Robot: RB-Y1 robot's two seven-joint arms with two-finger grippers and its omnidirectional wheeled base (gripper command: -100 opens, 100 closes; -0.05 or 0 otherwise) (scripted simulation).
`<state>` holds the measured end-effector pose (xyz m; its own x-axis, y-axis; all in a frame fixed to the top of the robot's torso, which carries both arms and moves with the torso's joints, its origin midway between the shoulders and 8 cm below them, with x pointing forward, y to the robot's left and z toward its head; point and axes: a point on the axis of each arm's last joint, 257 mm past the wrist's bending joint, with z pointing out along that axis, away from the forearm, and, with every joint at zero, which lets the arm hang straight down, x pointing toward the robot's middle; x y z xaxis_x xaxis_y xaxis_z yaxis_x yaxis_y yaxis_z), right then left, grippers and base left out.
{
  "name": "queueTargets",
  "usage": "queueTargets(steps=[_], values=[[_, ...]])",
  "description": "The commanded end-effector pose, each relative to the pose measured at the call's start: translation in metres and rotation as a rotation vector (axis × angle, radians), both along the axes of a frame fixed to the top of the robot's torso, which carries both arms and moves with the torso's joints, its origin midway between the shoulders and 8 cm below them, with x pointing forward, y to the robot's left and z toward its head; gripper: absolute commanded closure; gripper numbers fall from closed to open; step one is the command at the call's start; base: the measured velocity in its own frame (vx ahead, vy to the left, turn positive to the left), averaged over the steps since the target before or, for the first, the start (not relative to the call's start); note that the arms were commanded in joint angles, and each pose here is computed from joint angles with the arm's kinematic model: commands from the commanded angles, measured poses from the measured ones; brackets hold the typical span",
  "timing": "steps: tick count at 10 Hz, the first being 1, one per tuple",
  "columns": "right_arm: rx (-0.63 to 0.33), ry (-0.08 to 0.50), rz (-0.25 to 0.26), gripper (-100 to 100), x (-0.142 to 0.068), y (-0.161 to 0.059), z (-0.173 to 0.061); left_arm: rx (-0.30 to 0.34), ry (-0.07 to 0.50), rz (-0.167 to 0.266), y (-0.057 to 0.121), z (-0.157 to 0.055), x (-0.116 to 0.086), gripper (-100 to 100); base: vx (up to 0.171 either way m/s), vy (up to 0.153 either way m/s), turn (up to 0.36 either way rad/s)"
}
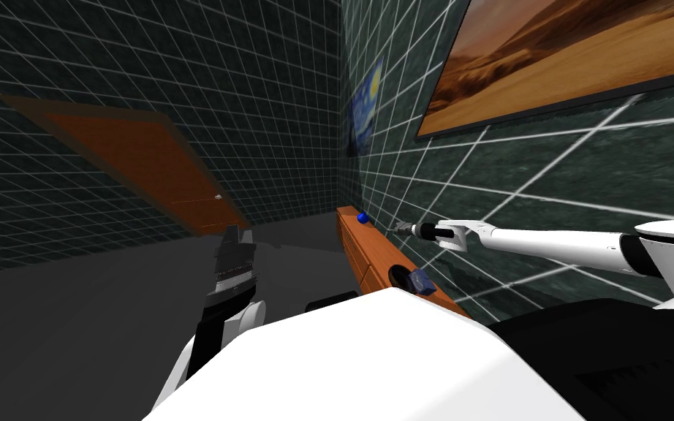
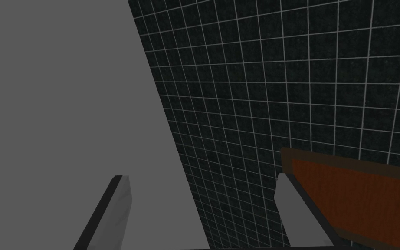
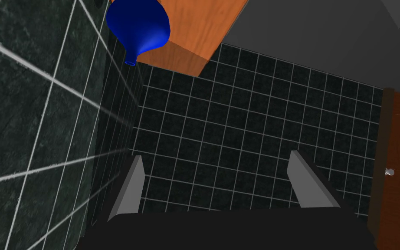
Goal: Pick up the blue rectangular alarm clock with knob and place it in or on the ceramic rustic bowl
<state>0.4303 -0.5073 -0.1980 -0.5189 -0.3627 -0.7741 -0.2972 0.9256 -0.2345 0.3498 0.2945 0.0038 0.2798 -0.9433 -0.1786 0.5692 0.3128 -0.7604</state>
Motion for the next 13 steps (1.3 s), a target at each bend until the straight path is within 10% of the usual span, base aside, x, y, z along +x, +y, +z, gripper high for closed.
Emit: queueTargets(steps=[1,4,13], values=[[-0.034,-0.01,0.029,-100,0.002,0.001,0.003,0.0,0.0,0.0,0.0,0.0,0.0,0,0.0,0.0,0.0],[0.016,-0.11,0.027,-100,0.026,-0.013,0.036,0.0,0.0,0.0,0.0,0.0,0.0,0,0.048,0.093,-0.056],[-0.041,-0.137,0.127,-100,0.026,-0.033,0.052,0.0,0.0,0.0,0.0,0.0,0.0,0,0.015,0.034,-0.015]])
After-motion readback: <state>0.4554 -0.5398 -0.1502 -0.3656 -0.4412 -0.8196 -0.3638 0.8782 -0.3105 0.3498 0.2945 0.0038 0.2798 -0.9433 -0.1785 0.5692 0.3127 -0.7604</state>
